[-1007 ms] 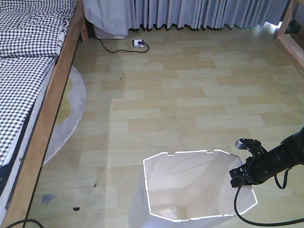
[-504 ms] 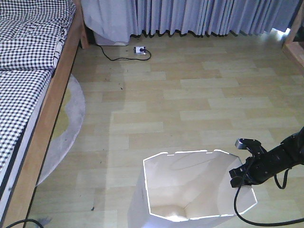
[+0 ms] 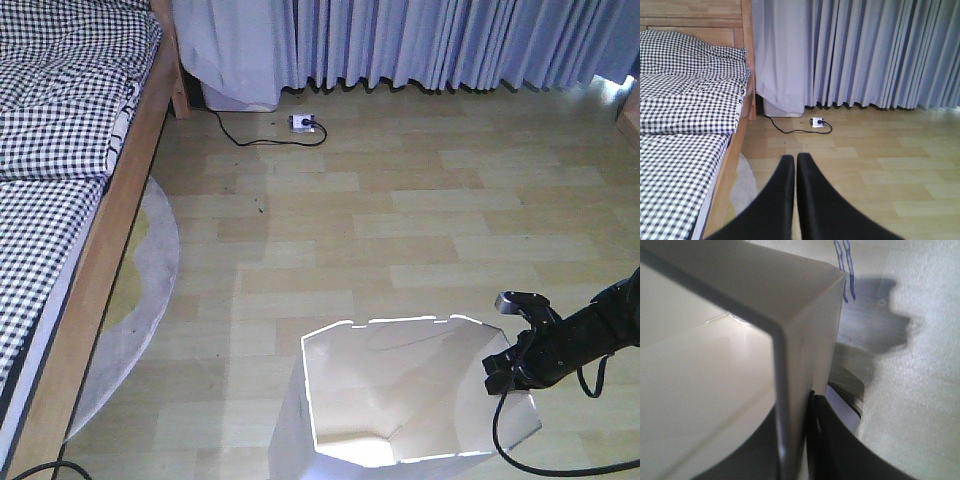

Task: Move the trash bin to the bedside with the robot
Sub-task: 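Carry the bin with the right gripper while driving toward the bed, then keep holding the bin while driving up beside the bed frame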

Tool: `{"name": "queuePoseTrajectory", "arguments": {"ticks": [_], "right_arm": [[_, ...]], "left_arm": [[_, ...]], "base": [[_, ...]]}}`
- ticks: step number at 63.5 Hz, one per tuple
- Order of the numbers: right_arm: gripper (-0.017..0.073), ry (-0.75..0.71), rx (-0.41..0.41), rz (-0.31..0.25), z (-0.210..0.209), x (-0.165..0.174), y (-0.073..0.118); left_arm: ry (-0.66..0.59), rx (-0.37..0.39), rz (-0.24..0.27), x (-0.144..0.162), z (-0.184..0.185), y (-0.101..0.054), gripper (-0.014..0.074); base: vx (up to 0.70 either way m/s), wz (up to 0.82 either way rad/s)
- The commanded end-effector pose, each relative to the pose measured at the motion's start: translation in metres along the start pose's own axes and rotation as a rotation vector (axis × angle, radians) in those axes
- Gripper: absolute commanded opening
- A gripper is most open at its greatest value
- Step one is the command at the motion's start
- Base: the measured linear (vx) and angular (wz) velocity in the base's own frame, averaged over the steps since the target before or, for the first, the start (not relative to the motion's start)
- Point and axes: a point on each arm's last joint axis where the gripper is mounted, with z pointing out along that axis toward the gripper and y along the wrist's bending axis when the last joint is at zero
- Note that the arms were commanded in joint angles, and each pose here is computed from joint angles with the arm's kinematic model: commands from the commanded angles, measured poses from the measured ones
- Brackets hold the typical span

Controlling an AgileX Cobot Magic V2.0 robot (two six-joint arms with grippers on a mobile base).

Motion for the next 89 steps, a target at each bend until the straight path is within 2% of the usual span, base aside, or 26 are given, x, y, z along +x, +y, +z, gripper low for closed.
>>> {"name": "queuePoseTrajectory", "arguments": {"ticks": [1, 89], "right_arm": [[-0.0007, -0.051, -0.17, 0.002, -0.0269, -0.0141, 0.0237], [-0.0007, -0.051, -0.17, 0.002, -0.0269, -0.0141, 0.0237]], "left_arm": [[-0.067, 0.01, -0.002, 0.0009, 0.0007, -0.0007, -0.0006], [-0.067, 0.01, -0.002, 0.0009, 0.0007, -0.0007, -0.0006]], "base": [[0.3, 0.05], [0.29, 0.04]]}}
